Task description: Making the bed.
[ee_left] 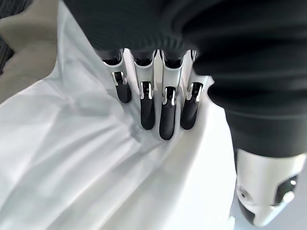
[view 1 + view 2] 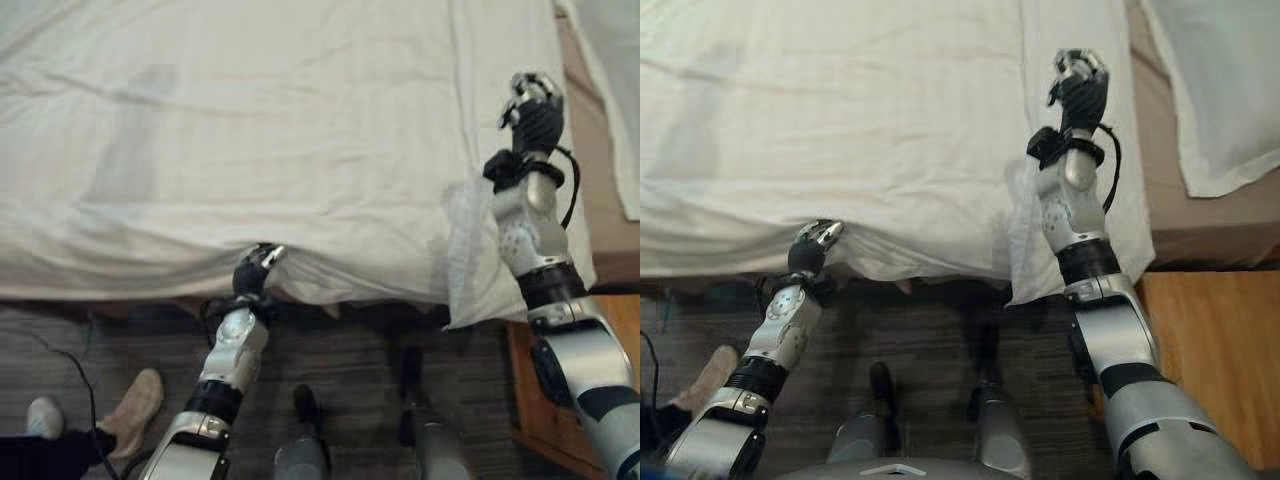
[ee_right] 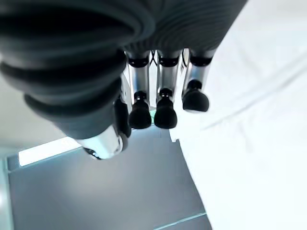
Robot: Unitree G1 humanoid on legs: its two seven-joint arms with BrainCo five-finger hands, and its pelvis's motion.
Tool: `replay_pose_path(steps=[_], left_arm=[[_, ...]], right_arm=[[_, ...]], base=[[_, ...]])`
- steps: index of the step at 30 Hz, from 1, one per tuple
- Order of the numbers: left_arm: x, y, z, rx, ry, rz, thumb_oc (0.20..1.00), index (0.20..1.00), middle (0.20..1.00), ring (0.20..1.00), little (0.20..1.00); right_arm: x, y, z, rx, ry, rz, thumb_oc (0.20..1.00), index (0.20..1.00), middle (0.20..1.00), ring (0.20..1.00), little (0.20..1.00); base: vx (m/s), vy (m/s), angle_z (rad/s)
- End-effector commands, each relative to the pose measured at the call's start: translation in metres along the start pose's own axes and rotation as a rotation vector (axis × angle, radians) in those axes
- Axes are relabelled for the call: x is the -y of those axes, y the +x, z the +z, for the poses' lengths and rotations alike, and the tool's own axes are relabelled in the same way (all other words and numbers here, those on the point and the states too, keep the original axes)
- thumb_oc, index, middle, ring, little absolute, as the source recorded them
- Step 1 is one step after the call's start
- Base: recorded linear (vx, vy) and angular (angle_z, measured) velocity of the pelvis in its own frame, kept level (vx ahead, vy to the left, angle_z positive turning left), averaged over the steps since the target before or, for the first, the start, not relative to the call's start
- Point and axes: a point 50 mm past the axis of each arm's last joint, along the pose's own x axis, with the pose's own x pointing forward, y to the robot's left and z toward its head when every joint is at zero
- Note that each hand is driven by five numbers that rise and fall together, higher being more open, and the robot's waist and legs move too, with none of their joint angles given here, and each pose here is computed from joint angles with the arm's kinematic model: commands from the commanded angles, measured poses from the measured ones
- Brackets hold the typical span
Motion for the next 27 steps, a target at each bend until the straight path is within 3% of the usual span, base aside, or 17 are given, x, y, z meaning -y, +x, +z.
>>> replay_pose_path(steps=[1, 6, 9, 11, 15, 19, 20, 22, 27], left_arm=[[-0.001, 0.017, 0.051, 0.209, -0.081, -0.018, 1.000, 1.000, 1.000, 1.000, 1.000], [-0.020, -0.001, 0.020, 0.117, -0.074, -0.017, 1.000, 1.000, 1.000, 1.000, 1.000], [-0.028, -0.005, 0.009, 0.076, -0.074, 0.002, 1.000, 1.000, 1.000, 1.000, 1.000], [-0.031, -0.006, 0.003, 0.048, -0.093, 0.023, 1.000, 1.000, 1.000, 1.000, 1.000], [-0.034, -0.009, -0.012, -0.004, -0.168, 0.070, 1.000, 1.000, 1.000, 1.000, 1.000], [-0.035, -0.012, -0.029, -0.064, -0.268, 0.129, 1.000, 1.000, 1.000, 1.000, 1.000], [-0.030, -0.014, -0.040, -0.104, -0.310, 0.142, 1.000, 1.000, 1.000, 1.000, 1.000], [-0.022, -0.014, -0.047, -0.135, -0.331, 0.133, 1.000, 1.000, 1.000, 1.000, 1.000], [-0.027, -0.027, -0.068, -0.227, -0.331, 0.134, 1.000, 1.000, 1.000, 1.000, 1.000]], right_arm=[[-0.004, 0.033, 0.064, 0.219, 0.131, -0.026, 0.200, 0.200, 0.200, 0.200, 0.200], [0.004, 0.046, 0.080, 0.237, 0.084, -0.038, 0.200, 0.200, 0.200, 0.200, 0.200], [0.021, 0.047, 0.067, 0.174, 0.069, -0.091, 0.200, 0.200, 0.200, 0.200, 0.200], [0.040, 0.037, 0.041, 0.105, 0.168, -0.160, 0.200, 0.200, 0.200, 0.200, 0.200], [0.100, -0.019, -0.019, 0.035, 0.405, -0.356, 0.200, 0.200, 0.200, 0.200, 0.200], [0.133, -0.066, -0.061, -0.067, 0.452, -0.503, 0.200, 0.200, 0.200, 0.200, 0.200], [0.152, -0.102, -0.088, -0.183, 0.413, -0.580, 0.200, 0.200, 0.200, 0.200, 0.200], [0.170, -0.135, -0.107, -0.305, 0.341, -0.629, 0.200, 0.200, 0.200, 0.200, 0.200], [0.228, -0.207, -0.118, -0.565, 0.064, -0.762, 0.200, 0.200, 0.200, 0.200, 0.200]], base=[[0.00, -0.057, 0.12], [-0.03, -0.040, -0.10], [-0.04, -0.007, -0.23], [-0.02, 0.065, -0.29], [0.01, 0.099, -0.19], [0.00, 0.102, -0.02], [-0.01, 0.112, -0.07], [-0.02, 0.111, -0.14], [-0.02, 0.099, -0.14]])
